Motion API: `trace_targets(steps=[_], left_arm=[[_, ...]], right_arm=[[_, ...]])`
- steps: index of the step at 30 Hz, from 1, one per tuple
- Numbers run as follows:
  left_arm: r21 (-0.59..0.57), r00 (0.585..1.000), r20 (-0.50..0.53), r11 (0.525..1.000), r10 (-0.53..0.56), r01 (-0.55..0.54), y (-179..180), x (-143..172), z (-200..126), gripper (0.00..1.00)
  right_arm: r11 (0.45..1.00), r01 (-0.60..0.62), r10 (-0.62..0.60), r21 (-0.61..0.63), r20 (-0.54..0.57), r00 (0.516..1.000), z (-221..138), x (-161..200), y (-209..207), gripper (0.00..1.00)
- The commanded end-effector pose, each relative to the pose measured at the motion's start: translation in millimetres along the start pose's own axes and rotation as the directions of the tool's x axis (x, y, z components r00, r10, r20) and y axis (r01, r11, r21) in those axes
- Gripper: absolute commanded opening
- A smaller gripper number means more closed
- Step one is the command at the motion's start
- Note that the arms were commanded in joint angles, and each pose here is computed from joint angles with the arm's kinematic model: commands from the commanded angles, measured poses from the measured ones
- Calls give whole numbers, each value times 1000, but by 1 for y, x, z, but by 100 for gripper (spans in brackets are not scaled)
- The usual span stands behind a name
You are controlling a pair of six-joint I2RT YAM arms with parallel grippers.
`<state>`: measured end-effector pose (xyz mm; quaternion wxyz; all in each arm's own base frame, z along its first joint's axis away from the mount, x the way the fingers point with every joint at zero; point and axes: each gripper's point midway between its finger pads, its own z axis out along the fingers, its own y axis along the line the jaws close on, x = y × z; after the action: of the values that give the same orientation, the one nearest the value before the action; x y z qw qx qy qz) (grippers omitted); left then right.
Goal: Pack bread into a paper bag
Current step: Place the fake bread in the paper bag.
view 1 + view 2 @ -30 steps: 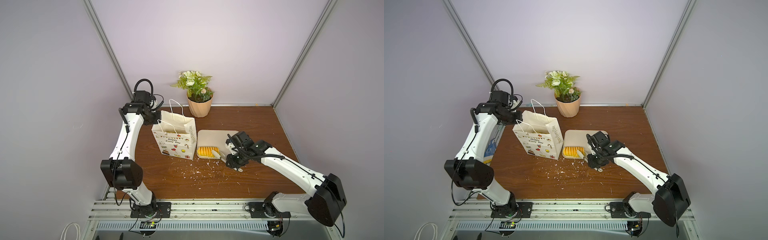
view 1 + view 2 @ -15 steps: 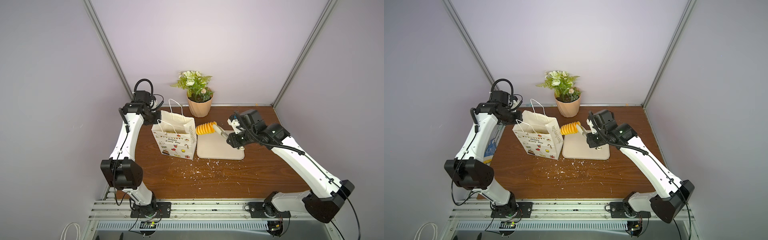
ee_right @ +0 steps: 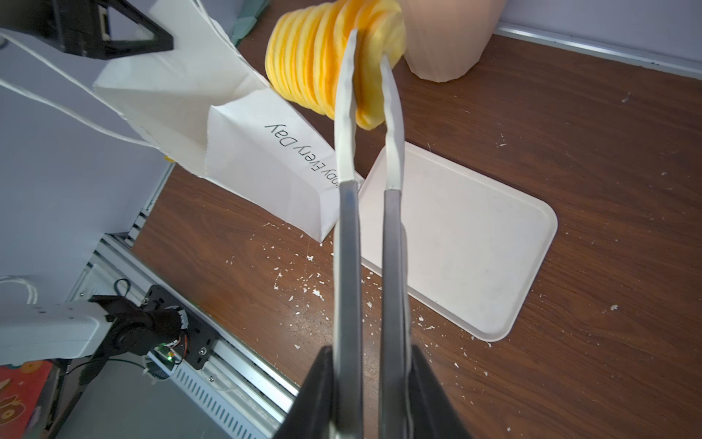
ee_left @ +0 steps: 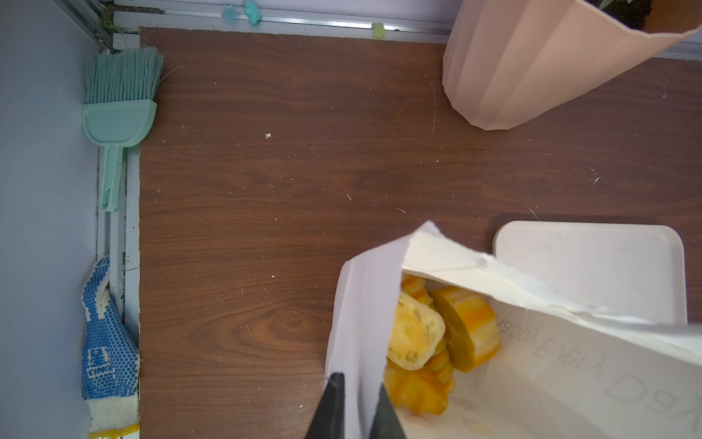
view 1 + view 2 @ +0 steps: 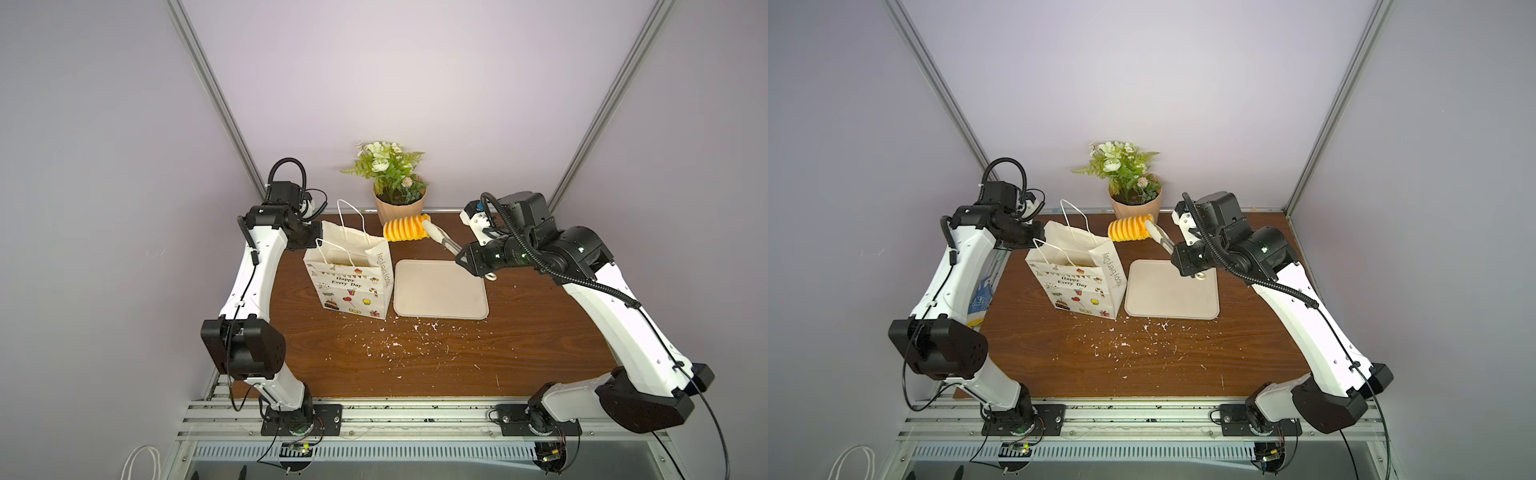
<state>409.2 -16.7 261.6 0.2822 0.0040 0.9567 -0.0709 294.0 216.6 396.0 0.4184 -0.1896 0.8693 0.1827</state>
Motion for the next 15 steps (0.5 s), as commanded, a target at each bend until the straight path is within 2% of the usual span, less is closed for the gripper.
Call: trace_targets(steps=[1,7,15], left_arm=[[4,1000,4,1000,-12,12,2,-5,-3,15],[4,1000,-5,1000,-13,13,2,-3,0,15],[1,1000,-5,1000,-13,13,3,-3,0,15]], right_arm=[[996,14,-7,-85,84,996,-25,-23,17,7],[995,15,-2,-94,136,991,-40,-34,19,7],[982,16,5,-186,109,994,-29,-29,40,7]])
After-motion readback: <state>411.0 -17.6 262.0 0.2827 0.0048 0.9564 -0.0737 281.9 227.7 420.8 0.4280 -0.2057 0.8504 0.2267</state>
